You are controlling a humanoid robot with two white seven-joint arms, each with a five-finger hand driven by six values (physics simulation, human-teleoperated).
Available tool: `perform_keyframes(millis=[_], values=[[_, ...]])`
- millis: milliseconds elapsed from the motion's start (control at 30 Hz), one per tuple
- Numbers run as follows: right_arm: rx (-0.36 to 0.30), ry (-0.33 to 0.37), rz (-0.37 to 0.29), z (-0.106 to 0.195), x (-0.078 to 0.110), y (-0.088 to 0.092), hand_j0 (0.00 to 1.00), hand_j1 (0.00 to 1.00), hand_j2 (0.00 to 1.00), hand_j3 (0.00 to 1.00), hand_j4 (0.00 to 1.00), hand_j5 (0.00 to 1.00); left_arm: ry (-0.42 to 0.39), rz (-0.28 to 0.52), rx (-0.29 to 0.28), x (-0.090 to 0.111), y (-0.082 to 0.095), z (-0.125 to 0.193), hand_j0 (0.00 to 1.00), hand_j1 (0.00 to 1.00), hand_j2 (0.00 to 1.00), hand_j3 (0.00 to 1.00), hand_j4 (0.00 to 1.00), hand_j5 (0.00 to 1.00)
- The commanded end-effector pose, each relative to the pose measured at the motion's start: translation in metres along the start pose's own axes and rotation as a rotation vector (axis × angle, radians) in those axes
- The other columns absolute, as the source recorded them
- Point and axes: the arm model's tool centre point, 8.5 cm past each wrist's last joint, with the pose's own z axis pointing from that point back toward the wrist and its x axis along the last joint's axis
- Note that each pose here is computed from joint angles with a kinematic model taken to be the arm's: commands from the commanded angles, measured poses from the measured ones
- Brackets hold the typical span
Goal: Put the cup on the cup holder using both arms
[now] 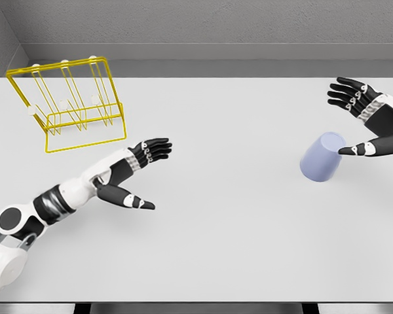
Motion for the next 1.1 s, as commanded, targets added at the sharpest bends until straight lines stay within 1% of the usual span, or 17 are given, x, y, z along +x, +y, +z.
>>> perform_keyframes(millis=[0, 67, 100, 167, 300, 367, 500, 533, 600, 633, 667, 733, 800, 833, 867, 1000, 1067], values=[[-0.002, -0.008, -0.007, -0.001, 0.0, 0.001, 1.0, 1.0, 1.0, 1.0, 1.0, 1.0, 0.02, 0.025, -0.028, -0.011, -0.011, -0.004, 1.0, 1.0, 1.0, 1.0, 1.0, 1.0], [-0.014, -0.021, 0.003, -0.001, 0.005, -0.004, 1.0, 1.0, 1.0, 1.0, 1.0, 1.0, 0.025, 0.027, -0.031, -0.013, -0.013, -0.005, 1.0, 1.0, 1.0, 1.0, 1.0, 1.0], [-0.032, -0.044, 0.013, -0.001, 0.011, -0.009, 1.0, 1.0, 1.0, 1.0, 1.0, 1.0, 0.027, 0.027, -0.031, -0.013, -0.012, -0.004, 1.0, 1.0, 1.0, 1.0, 1.0, 1.0], [-0.087, -0.054, 0.008, 0.015, 0.009, -0.014, 1.0, 1.0, 1.0, 1.0, 1.0, 1.0, 0.054, 0.04, -0.036, -0.015, -0.012, -0.004, 1.0, 1.0, 1.0, 1.0, 1.0, 1.0], [-0.161, -0.017, -0.012, 0.032, -0.012, -0.022, 1.0, 1.0, 1.0, 1.0, 1.0, 1.0, 0.058, 0.04, -0.035, -0.015, -0.012, -0.004, 1.0, 1.0, 1.0, 1.0, 1.0, 1.0], [-0.204, 0.007, -0.033, 0.04, -0.029, -0.025, 1.0, 1.0, 1.0, 1.0, 1.0, 1.0, 0.05, 0.037, -0.028, -0.014, -0.01, -0.004, 1.0, 1.0, 1.0, 1.0, 1.0, 1.0], [-0.243, 0.073, -0.058, 0.063, -0.05, -0.023, 1.0, 1.0, 1.0, 1.0, 1.0, 1.0, 0.054, 0.033, -0.025, -0.013, -0.008, -0.001, 1.0, 1.0, 1.0, 1.0, 1.0, 1.0], [-0.259, 0.081, -0.076, 0.064, -0.061, -0.02, 1.0, 1.0, 1.0, 1.0, 1.0, 1.0, 0.052, 0.032, -0.026, -0.012, -0.008, -0.002, 1.0, 1.0, 1.0, 1.0, 1.0, 1.0], [-0.292, 0.108, -0.085, 0.073, -0.073, -0.021, 1.0, 1.0, 1.0, 1.0, 1.0, 1.0, 0.054, 0.034, -0.026, -0.013, -0.009, -0.001, 1.0, 1.0, 1.0, 1.0, 1.0, 1.0], [-0.301, 0.115, -0.087, 0.076, -0.075, -0.022, 1.0, 1.0, 1.0, 1.0, 1.0, 1.0, 0.052, 0.035, -0.027, -0.013, -0.009, -0.001, 1.0, 1.0, 1.0, 1.0, 1.0, 1.0], [-0.299, 0.107, -0.11, 0.071, -0.084, -0.014, 1.0, 1.0, 1.0, 1.0, 1.0, 1.0, 0.049, 0.033, -0.026, -0.012, -0.009, -0.002, 1.0, 1.0, 1.0, 1.0, 1.0, 1.0], [-0.279, 0.127, -0.103, 0.066, -0.096, -0.005, 1.0, 1.0, 1.0, 1.0, 1.0, 1.0, 0.051, 0.039, -0.023, -0.013, -0.008, -0.001, 1.0, 1.0, 1.0, 1.0, 1.0, 1.0], [-0.281, 0.13, -0.11, 0.065, -0.1, -0.003, 1.0, 1.0, 1.0, 1.0, 1.0, 1.0, 0.047, 0.042, -0.02, -0.012, -0.007, -0.001, 1.0, 1.0, 1.0, 1.0, 1.0, 1.0], [-0.292, 0.138, -0.118, 0.066, -0.107, -0.001, 1.0, 1.0, 1.0, 1.0, 1.0, 1.0, 0.047, 0.046, -0.016, -0.012, -0.006, -0.001, 1.0, 1.0, 1.0, 1.0, 1.0, 1.0], [-0.282, 0.171, -0.102, 0.067, -0.116, 0.003, 1.0, 1.0, 1.0, 1.0, 1.0, 1.0, 0.043, 0.045, -0.006, -0.011, -0.004, 0.001, 1.0, 1.0, 1.0, 1.0, 1.0, 1.0], [-0.333, 0.199, -0.098, 0.078, -0.125, -0.005, 1.0, 1.0, 1.0, 1.0, 1.0, 1.0, 0.037, 0.046, 0.002, -0.011, -0.003, 0.001, 1.0, 1.0, 1.0, 1.0, 1.0, 1.0], [-0.35, 0.201, -0.11, 0.079, -0.131, -0.003, 1.0, 1.0, 1.0, 1.0, 1.0, 1.0, 0.049, 0.05, 0.012, -0.015, 0.0, 0.002, 1.0, 1.0, 1.0, 1.0, 1.0, 1.0]])
